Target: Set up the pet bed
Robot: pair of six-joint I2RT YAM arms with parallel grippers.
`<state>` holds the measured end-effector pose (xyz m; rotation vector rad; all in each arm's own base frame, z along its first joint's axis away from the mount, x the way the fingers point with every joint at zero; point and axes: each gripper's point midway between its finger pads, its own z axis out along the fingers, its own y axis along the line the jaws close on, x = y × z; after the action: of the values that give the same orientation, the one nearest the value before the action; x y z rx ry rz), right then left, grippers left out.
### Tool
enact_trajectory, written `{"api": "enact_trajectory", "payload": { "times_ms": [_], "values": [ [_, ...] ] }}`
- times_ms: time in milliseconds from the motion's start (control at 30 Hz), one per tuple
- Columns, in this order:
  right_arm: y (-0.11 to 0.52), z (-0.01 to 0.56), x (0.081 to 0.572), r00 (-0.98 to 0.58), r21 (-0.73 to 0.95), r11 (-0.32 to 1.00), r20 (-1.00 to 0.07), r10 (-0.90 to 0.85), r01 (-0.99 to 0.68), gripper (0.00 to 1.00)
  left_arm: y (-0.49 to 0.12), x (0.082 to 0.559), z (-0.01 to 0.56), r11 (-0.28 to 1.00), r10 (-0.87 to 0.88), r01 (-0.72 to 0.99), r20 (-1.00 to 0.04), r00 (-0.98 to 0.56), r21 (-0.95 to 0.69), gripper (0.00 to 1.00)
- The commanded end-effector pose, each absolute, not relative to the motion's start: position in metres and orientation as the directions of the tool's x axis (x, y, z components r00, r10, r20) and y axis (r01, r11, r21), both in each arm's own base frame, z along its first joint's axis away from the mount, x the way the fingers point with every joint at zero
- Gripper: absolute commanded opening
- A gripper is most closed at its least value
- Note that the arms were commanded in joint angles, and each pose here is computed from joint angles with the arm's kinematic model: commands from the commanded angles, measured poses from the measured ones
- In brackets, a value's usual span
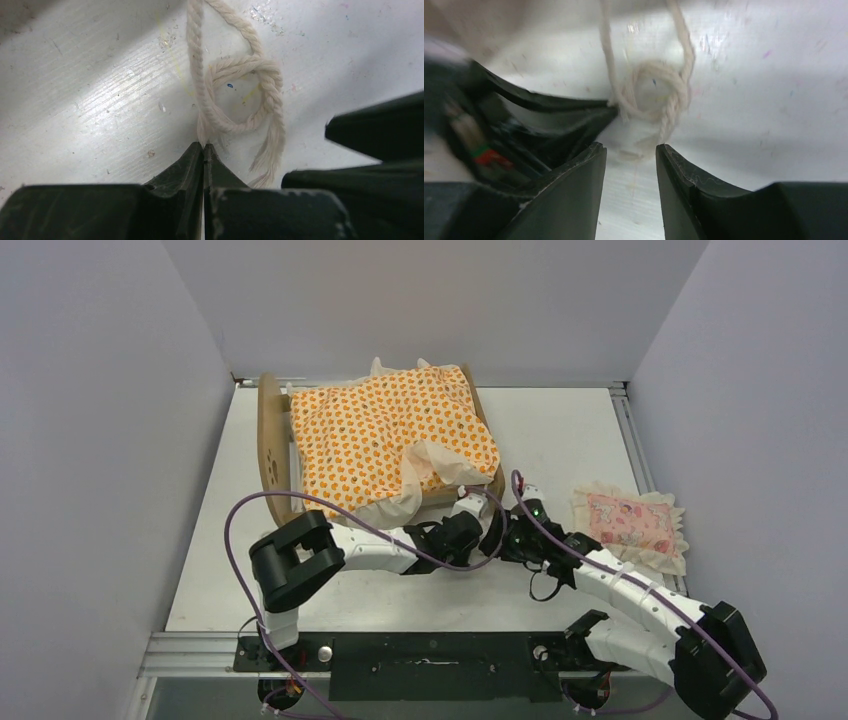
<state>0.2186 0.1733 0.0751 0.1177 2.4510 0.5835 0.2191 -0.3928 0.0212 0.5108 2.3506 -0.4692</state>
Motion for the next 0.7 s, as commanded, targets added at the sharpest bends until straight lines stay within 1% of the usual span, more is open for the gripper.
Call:
{"api": "enact_trajectory", "payload": {
  "times_ms": [0,133,267,367,500,567,667],
  "values": [
    [0.167,0.048,0.202,-0.826,0.391,0.92,-0.512,0.236,0.021,0.42,-0.394,0.211,0.03,0.845,0.224,0.486,-0.676,-0.702,-0.225,0.0],
    [0.17,0.037,0.204,-0.816,0.391,0.92,-0.522,0.248,0.029,0.41,-0.396,0.21,0.032,0.842,0.209,0.484,-0.681,-0.701,-0.24,0.0],
    [0.178,0.023,0.204,-0.83,0.391,0.92,-0.506,0.235,0.021,0.4,-0.397,0.209,0.034,0.839,0.199,0.484,-0.687,-0.699,-0.249,0.0],
    [0.176,0.011,0.203,-0.839,0.36,0.933,-0.5,0.214,0.024,0.37,-0.393,0.208,0.035,0.841,0.195,0.479,-0.687,-0.7,-0.25,0.0],
    [0.161,0.003,0.197,-0.853,0.276,0.961,-0.493,0.172,0.035,0.21,-0.391,0.208,0.045,0.842,0.182,0.475,-0.694,-0.696,-0.255,0.0],
    [0.149,0.009,0.196,-0.85,0.224,0.974,-0.506,0.148,0.036,0.14,-0.384,0.208,0.052,0.85,0.19,0.469,-0.692,-0.697,-0.239,0.0],
    [0.13,0.031,0.2,-0.83,0.167,0.985,-0.543,0.129,0.044,0.09,-0.375,0.218,0.085,0.863,0.185,0.464,-0.729,-0.659,-0.2,0.0]
  ]
}}
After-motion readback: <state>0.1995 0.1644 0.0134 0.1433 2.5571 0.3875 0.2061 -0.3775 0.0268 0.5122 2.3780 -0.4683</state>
